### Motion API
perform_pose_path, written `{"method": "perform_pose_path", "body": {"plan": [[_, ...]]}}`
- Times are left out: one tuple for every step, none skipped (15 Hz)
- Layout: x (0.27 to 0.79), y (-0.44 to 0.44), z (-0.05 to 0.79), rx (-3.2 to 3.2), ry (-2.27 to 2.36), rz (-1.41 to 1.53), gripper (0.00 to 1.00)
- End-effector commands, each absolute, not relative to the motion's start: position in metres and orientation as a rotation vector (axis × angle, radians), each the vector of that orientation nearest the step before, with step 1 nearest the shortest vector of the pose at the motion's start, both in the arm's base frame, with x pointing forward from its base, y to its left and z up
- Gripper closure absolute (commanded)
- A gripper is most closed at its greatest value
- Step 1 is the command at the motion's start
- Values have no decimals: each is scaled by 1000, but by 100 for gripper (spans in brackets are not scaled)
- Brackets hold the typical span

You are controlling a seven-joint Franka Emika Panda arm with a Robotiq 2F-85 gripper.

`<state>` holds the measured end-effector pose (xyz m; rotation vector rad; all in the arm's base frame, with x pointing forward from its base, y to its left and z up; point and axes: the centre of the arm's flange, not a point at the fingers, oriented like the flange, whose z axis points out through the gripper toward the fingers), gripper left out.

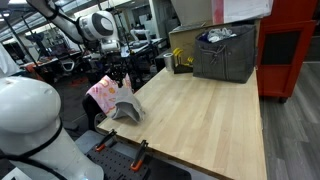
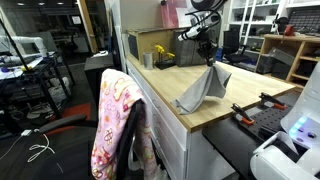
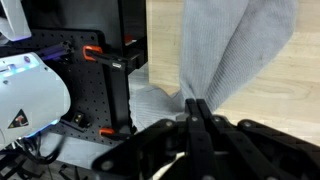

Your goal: Remove the grey cloth from the chair and then put it on the table

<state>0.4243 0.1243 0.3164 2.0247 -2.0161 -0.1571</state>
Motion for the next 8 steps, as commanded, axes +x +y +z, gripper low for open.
{"method": "perform_pose_path", "body": {"plan": [[422, 110, 336, 1979, -2191, -85, 99], [426, 109, 339, 1975, -2224, -69, 99], [431, 108, 344, 1979, -2256, -54, 99], [435, 107, 347, 1979, -2285, -39, 99], [439, 107, 350, 1977, -2309, -24, 99], [442, 107, 352, 1983, -2320, -11, 99], [444, 106, 354, 1987, -2326, 1, 99], [446, 106, 355, 1989, -2327, 9, 99]]}}
